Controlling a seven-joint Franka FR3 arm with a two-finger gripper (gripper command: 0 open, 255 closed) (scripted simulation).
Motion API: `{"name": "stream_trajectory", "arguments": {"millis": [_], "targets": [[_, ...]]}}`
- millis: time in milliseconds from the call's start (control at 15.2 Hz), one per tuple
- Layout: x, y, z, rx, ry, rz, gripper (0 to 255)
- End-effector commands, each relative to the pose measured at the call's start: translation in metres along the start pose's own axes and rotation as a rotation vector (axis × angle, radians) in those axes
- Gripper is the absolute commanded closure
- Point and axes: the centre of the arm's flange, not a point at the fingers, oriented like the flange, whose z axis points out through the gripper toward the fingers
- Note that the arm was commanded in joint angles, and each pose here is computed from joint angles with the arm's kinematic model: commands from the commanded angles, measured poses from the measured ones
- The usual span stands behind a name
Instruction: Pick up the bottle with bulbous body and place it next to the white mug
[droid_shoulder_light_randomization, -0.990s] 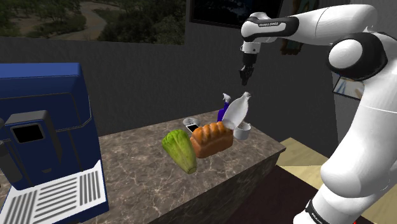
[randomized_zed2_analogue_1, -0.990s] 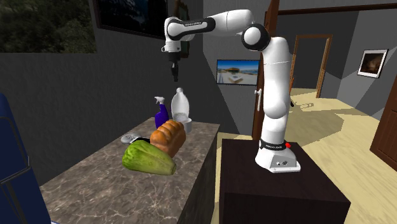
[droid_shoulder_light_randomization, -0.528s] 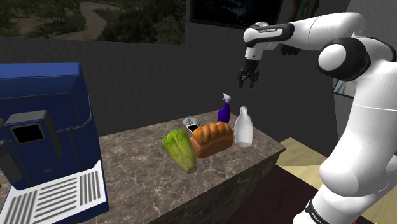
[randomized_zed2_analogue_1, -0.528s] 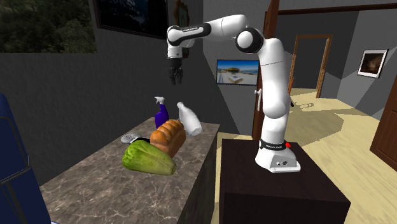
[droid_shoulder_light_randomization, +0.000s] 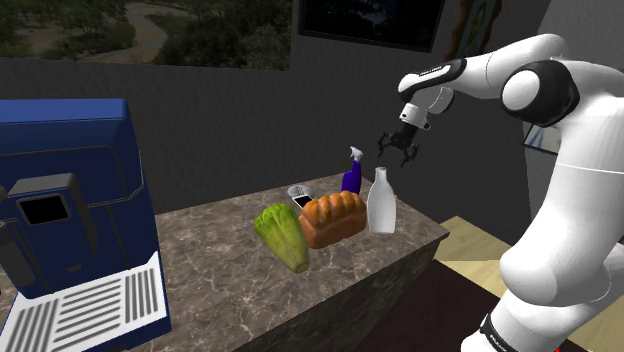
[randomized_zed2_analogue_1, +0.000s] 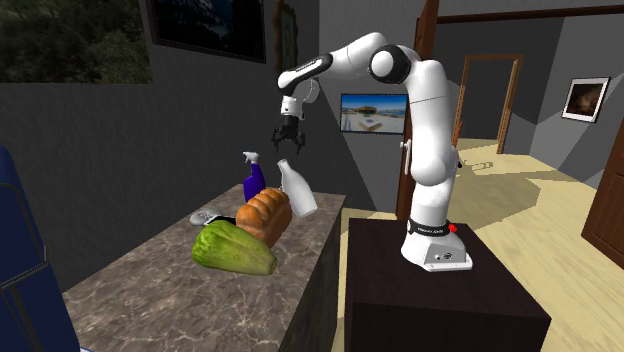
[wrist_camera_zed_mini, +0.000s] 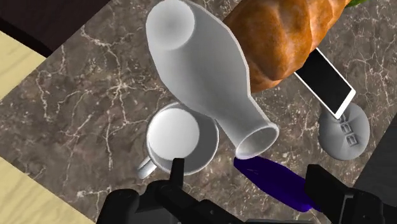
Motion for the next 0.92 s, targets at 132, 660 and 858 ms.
{"name": "stream_trajectory", "arguments": {"millis": [132,660,858], "targets": [[0.001,0.009,0.025,0.034,-0.006,0.108,0],[0.001,0.008,0.049,0.034,-0.006,0.108,0],[0.001,0.008,0.049,0.034,-0.006,0.108,0]]}}
